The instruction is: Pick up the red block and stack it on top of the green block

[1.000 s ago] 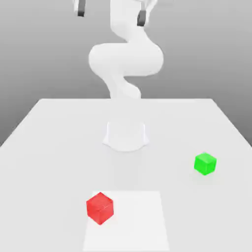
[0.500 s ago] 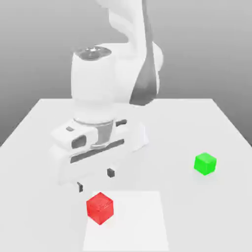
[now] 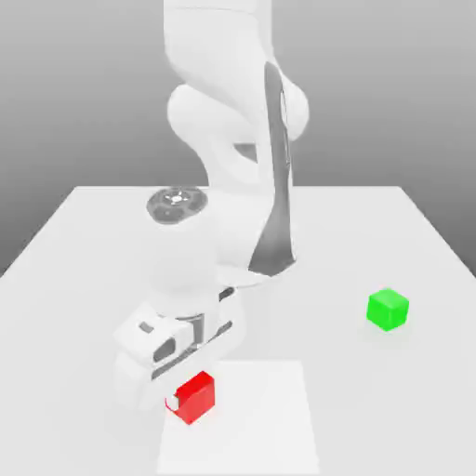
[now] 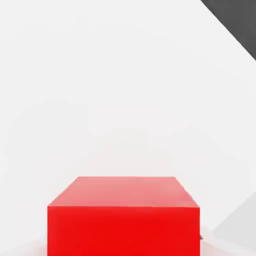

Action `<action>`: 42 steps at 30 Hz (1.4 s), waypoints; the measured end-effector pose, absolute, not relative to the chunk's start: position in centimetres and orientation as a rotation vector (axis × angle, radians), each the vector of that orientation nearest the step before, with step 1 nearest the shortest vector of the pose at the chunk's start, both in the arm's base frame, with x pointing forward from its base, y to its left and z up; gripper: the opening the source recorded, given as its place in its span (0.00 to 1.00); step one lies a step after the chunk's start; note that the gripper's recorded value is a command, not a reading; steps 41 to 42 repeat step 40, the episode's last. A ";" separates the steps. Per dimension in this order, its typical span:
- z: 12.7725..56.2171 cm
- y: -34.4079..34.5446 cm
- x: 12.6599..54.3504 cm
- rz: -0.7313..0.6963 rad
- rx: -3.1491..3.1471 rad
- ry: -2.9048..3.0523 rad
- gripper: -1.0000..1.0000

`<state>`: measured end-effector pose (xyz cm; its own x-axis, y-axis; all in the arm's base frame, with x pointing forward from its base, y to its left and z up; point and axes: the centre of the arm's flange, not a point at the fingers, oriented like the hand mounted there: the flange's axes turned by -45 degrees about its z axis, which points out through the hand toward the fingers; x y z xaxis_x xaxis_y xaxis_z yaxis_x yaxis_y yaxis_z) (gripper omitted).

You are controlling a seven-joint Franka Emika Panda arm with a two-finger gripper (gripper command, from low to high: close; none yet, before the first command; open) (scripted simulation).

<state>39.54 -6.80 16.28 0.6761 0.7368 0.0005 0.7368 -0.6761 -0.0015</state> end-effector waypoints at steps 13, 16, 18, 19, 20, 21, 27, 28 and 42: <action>23.9 12.2 35.1 -0.027 -2.599 -1.714 0.00; 24.4 17.5 31.5 -0.023 -2.495 -1.860 0.00; 24.7 20.5 28.6 -0.018 -2.421 -1.958 0.00; 24.8 21.8 27.1 -0.014 -2.384 -2.006 0.00; 24.8 23.1 25.5 -0.011 -2.347 -2.054 0.00; 24.8 24.1 23.9 -0.008 -2.310 -2.101 0.00; 23.8 27.1 18.1 0.003 -2.186 -2.272 0.00; 23.4 27.1 18.1 0.003 -2.188 -2.276 0.00; 18.2 26.9 18.0 0.001 -2.187 -2.263 1.00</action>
